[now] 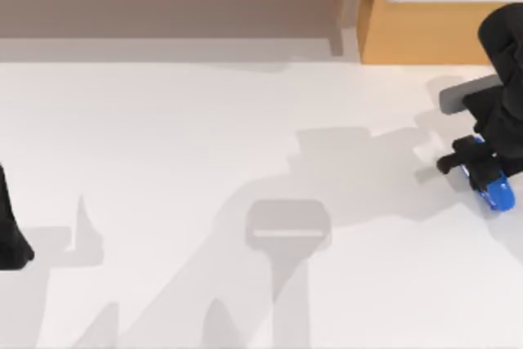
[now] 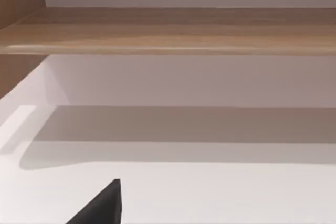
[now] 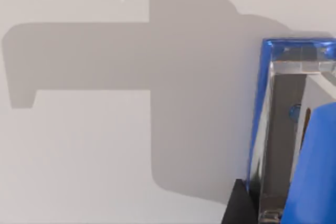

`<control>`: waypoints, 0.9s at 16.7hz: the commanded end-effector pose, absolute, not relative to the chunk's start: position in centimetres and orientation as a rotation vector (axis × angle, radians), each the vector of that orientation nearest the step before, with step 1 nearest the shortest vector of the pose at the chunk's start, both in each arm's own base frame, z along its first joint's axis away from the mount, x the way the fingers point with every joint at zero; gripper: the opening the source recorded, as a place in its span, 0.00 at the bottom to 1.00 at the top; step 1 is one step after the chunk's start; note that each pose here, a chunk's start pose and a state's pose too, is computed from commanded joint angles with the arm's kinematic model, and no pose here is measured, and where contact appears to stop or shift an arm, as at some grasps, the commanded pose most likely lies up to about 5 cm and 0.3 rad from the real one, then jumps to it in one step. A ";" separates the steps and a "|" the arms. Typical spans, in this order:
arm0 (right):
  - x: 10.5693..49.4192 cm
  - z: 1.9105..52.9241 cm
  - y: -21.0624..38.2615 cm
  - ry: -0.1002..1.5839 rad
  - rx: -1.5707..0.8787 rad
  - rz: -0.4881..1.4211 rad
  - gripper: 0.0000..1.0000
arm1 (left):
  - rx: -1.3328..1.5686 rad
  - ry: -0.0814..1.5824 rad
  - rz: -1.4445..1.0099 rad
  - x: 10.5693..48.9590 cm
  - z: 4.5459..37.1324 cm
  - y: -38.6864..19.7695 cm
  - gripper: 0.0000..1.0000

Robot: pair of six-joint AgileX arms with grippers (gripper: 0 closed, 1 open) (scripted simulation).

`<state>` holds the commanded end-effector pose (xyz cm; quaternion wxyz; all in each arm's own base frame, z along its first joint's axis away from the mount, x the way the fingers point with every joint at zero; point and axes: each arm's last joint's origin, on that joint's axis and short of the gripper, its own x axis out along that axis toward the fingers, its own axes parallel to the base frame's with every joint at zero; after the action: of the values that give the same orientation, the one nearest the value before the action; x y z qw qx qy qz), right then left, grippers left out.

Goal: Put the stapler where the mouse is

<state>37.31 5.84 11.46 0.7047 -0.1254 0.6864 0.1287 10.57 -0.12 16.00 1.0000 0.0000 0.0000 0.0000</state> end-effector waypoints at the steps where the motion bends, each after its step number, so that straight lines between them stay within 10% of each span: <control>1: 37.3 11.6 5.8 1.524 -0.279 0.286 0.00 | 0.000 0.000 0.000 10.6 16.0 -0.1 1.00; 15: 39.4 15.0 2.6 1.530 -0.236 0.241 0.00 | 0.000 0.000 0.000 10.6 16.0 -0.1 1.00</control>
<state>39.38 2.64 14.96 0.7085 -0.1064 0.6892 0.1084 10.57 -0.12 16.00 1.0000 0.0000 0.0000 0.0000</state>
